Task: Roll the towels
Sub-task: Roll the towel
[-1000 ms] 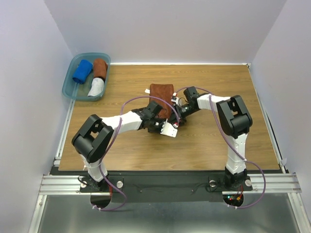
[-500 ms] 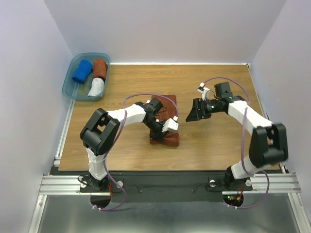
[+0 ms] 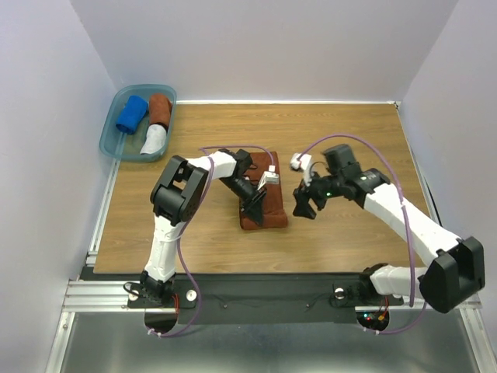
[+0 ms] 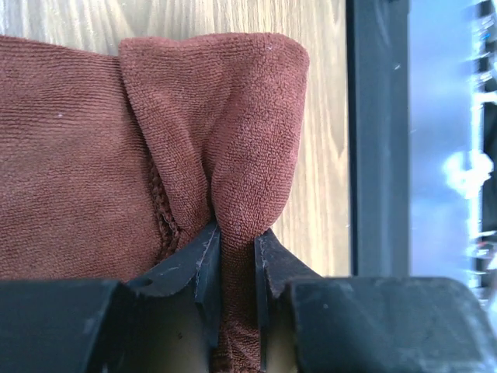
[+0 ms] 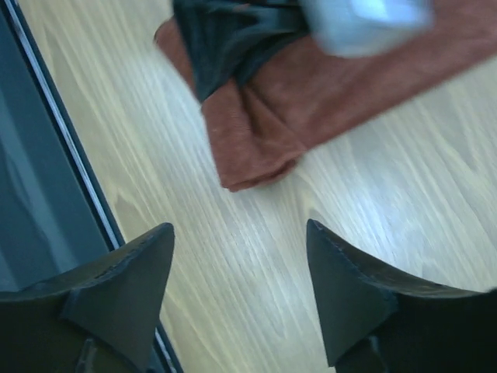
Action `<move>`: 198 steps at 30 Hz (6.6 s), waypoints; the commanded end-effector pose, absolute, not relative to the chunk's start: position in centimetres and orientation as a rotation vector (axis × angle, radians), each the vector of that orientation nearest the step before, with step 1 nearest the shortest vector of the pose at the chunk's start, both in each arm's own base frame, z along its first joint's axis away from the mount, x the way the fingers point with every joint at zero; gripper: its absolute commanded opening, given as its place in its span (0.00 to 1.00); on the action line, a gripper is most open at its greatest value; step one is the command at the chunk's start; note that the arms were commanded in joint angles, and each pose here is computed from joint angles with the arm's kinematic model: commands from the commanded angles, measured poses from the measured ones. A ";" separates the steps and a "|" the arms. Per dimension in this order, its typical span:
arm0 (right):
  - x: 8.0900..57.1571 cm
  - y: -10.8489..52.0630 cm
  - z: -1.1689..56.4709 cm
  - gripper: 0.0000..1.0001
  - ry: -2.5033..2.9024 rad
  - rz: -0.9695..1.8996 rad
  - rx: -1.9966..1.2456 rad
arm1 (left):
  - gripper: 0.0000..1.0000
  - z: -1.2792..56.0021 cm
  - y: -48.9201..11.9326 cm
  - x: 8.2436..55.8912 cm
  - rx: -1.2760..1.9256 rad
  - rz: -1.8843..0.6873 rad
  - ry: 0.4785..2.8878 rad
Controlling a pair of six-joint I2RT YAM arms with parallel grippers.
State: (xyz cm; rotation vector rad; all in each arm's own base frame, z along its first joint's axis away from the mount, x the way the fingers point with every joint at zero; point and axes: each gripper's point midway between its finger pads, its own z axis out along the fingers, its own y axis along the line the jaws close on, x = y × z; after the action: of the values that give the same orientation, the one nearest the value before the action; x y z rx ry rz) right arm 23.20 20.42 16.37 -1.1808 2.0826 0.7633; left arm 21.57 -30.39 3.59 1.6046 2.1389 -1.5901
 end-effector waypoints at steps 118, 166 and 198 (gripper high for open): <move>31.8 20.2 17.7 0.85 2.264 1.003 -0.971 | 0.09 1.7 -23.3 16.2 1.949 -0.995 2.023; 17.0 31.4 2.4 0.01 1.986 0.610 -1.891 | 0.53 3.3 -20.7 24.9 1.657 -1.279 2.259; 19.1 35.6 3.3 0.03 2.686 1.706 -1.331 | 0.87 11.7 -14.2 19.7 1.694 -0.230 1.491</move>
State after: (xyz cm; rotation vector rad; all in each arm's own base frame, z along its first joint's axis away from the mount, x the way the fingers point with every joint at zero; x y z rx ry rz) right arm 19.46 35.80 4.24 -1.3860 2.6036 1.6312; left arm 20.34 -12.67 12.61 1.5943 1.5807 -0.3097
